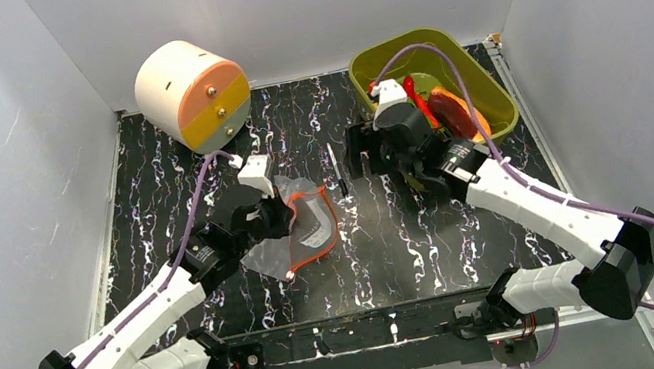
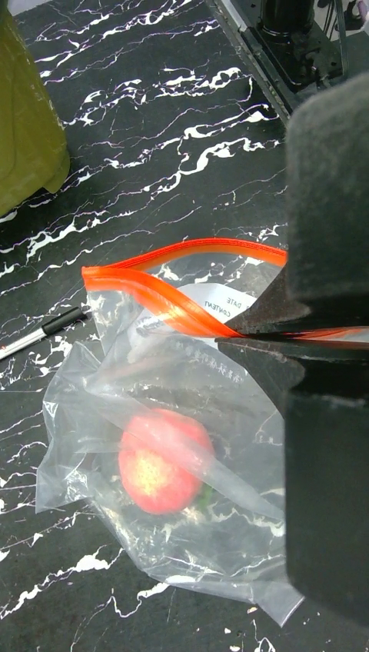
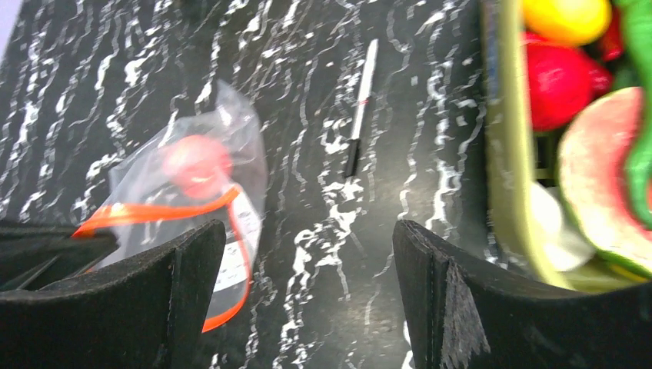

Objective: Place the food in the zip-top bag and seal the zipper
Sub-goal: Place the fake fruit in the zipper food storage bag, then pick up the fake vegetable from the bin, then place the fake vegetable in the zipper food storage bag.

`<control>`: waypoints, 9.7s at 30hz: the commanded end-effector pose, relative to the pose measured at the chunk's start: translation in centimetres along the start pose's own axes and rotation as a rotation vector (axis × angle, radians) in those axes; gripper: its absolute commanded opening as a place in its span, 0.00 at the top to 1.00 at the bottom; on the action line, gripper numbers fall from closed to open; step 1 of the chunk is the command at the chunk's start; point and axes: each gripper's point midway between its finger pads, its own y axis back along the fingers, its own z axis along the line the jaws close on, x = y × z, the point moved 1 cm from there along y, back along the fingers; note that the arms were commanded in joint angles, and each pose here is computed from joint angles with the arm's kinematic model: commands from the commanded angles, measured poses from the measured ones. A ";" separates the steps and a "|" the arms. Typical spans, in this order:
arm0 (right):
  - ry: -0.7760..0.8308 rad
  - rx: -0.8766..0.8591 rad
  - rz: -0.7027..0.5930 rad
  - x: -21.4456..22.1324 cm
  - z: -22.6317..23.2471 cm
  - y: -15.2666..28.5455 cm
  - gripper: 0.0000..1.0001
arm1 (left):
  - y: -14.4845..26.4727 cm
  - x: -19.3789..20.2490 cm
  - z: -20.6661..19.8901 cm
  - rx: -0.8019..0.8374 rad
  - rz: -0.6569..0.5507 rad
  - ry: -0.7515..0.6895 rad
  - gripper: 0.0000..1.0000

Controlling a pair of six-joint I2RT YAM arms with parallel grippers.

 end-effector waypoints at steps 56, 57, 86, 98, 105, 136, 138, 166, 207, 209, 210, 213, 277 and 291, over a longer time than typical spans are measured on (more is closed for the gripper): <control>-0.006 0.256 0.299 -1.1 -26.3 -17.5 0.48 | 2.5 1.2 -1.0 0.093 0.013 0.108 1.00; -0.005 0.257 0.299 -1.1 -26.3 -17.5 0.50 | 2.7 1.0 -1.0 0.091 0.007 0.108 1.00; -0.106 0.401 0.236 -6.6 -24.9 -10.2 0.81 | 3.1 -0.1 0.1 0.017 -0.025 0.098 1.00; -0.167 0.413 0.152 -10.4 -22.4 -4.4 0.81 | 3.6 -1.1 -0.3 0.034 -0.049 0.098 1.00; -0.172 0.306 0.115 -11.5 -19.0 -1.2 0.81 | 4.3 -1.3 -0.3 0.048 -0.075 0.105 1.00; -0.252 -0.422 0.254 -0.9 1.3 7.0 0.81 | 2.1 -2.2 -1.4 0.064 -0.082 0.145 1.00; -0.270 -0.447 0.272 0.0 2.2 7.5 0.82 | 2.0 -2.0 -1.5 0.065 -0.076 0.146 1.00; -0.293 -0.534 0.543 7.8 11.9 6.1 0.81 | 2.2 -1.8 -2.7 0.139 -0.069 0.187 1.00; -0.221 -0.622 0.643 9.8 11.5 9.6 0.81 | 1.9 -0.9 -2.7 0.133 0.007 0.105 1.00; -0.217 -0.622 0.641 9.9 11.4 9.7 0.81 | 1.8 -0.6 -2.5 0.125 0.015 0.101 1.00; -0.213 -0.624 0.640 9.9 11.4 9.9 0.81 | 1.8 -0.5 -2.4 0.118 0.018 0.100 1.00; -0.184 -0.609 0.640 9.8 10.9 10.4 0.81 | 1.8 -0.2 -2.0 0.101 0.022 0.099 1.00; -0.548 -0.148 0.144 6.9 8.1 -5.6 0.84 | 4.9 -0.9 -7.7 0.475 -0.026 0.569 1.00; -0.274 -0.090 0.055 8.7 7.2 -7.2 0.64 | 4.5 -1.5 -8.7 0.543 -0.028 0.670 1.00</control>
